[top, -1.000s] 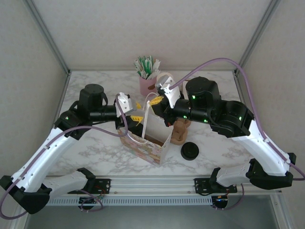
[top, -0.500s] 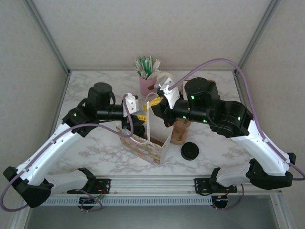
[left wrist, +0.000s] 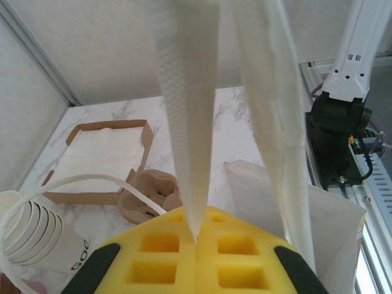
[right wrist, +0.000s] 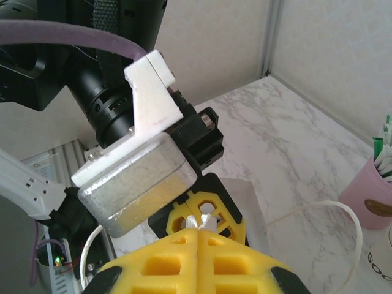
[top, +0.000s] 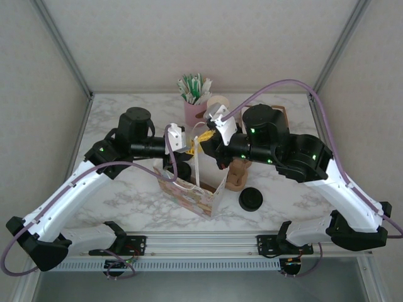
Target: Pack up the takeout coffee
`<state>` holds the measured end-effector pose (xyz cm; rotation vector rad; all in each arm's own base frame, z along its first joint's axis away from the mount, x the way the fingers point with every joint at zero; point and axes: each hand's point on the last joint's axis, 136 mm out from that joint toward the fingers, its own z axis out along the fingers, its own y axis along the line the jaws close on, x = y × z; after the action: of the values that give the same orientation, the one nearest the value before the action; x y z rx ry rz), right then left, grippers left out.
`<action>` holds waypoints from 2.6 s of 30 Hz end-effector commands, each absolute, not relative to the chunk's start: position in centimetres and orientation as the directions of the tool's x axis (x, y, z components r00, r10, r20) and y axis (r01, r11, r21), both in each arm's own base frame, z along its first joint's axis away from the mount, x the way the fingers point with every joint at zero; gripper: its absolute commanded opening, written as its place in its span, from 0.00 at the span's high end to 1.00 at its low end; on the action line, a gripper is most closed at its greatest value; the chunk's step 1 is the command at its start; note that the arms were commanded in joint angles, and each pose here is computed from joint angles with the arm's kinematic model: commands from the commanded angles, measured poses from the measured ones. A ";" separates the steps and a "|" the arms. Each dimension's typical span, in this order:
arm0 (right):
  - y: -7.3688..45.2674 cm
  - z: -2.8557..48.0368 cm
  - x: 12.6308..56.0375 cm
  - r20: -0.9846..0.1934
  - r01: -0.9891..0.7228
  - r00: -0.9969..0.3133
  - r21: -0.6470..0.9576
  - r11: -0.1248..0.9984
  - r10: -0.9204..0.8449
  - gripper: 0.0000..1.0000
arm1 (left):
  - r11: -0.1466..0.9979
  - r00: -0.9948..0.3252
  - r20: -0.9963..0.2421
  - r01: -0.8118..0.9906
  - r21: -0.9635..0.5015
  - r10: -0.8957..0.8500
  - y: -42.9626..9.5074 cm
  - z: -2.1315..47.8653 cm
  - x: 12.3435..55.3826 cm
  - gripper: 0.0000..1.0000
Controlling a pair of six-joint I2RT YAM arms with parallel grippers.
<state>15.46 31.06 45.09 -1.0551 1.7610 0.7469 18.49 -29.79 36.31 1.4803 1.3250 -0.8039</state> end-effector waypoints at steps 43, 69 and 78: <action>33.1 45.5 15.5 -0.958 -0.925 0.008 -0.116 0.361 -0.286 1.00 | 0.131 0.238 -0.933 0.951 0.280 0.271 -28.9 41.3 16.6 0.61; 25.6 52.5 43.8 -0.986 -0.453 0.028 0.135 0.881 0.165 1.00 | 0.975 -0.266 -0.943 0.041 -0.220 -0.201 -10.6 36.0 27.4 0.00; 26.1 43.8 54.8 -0.961 -0.460 -0.150 0.275 0.844 0.231 1.00 | 0.975 -0.367 -0.904 -0.044 -0.218 -0.219 -9.9 32.4 27.5 0.00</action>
<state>55.05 25.32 39.78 -0.2034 1.7164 0.4609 27.82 -10.86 33.65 -0.1274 1.9090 -0.2050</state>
